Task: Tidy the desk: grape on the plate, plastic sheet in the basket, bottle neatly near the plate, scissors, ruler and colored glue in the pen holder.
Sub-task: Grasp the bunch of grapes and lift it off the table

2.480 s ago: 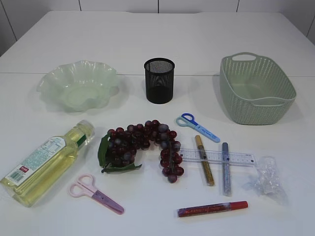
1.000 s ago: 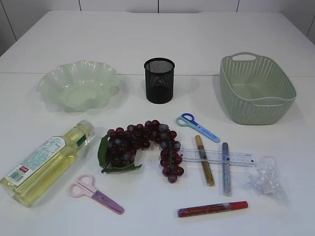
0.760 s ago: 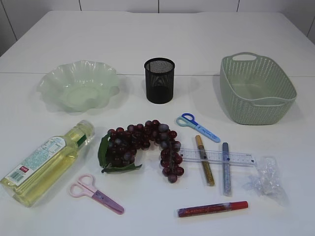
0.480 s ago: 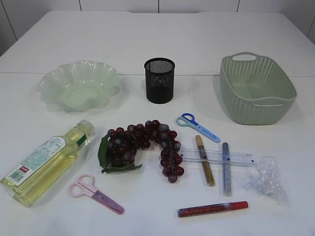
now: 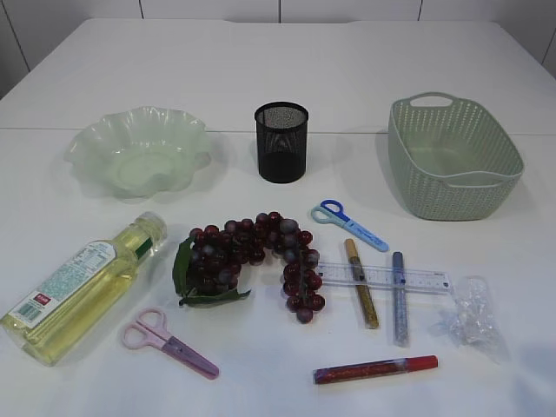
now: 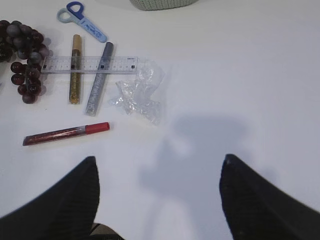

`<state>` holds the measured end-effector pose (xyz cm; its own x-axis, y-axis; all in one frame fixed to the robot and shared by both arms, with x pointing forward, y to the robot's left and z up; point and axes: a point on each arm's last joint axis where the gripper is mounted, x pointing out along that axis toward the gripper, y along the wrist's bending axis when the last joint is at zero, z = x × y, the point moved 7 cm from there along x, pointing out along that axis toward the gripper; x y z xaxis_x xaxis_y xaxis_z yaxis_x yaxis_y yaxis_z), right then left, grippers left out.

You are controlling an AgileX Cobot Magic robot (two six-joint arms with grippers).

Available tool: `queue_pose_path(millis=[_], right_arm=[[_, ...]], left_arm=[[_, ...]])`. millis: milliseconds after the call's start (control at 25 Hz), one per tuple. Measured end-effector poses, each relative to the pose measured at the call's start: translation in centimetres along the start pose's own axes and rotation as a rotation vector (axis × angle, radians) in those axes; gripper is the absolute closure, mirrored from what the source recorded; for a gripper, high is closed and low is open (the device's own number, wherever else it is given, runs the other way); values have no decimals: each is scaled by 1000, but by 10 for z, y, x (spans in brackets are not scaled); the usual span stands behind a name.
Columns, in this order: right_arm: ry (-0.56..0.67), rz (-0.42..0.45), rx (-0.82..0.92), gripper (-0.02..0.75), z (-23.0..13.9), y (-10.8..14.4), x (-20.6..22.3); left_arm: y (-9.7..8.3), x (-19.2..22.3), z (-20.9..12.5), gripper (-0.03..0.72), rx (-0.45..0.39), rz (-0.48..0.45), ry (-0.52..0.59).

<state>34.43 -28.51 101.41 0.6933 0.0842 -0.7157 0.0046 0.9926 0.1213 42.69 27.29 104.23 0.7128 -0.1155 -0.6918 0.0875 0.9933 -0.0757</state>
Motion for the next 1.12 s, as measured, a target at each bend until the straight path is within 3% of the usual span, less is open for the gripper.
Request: queue_pose_path(millis=[240, 600, 920, 1120], right_arm=[[48, -28, -4, 155, 27, -2, 3], [216, -79, -17, 155, 47, -8, 24], [310, -89, -15, 155, 43, -9, 36], [330, -90, -14, 155, 43, -10, 42]], left_arm=[[-6, 53, 44, 201, 86, -14, 112], [-39, 129, 99, 201, 229, -174, 207], [-118, 189, 104, 201, 511, -282, 309], [-153, 223, 87, 199, 590, -322, 380]])
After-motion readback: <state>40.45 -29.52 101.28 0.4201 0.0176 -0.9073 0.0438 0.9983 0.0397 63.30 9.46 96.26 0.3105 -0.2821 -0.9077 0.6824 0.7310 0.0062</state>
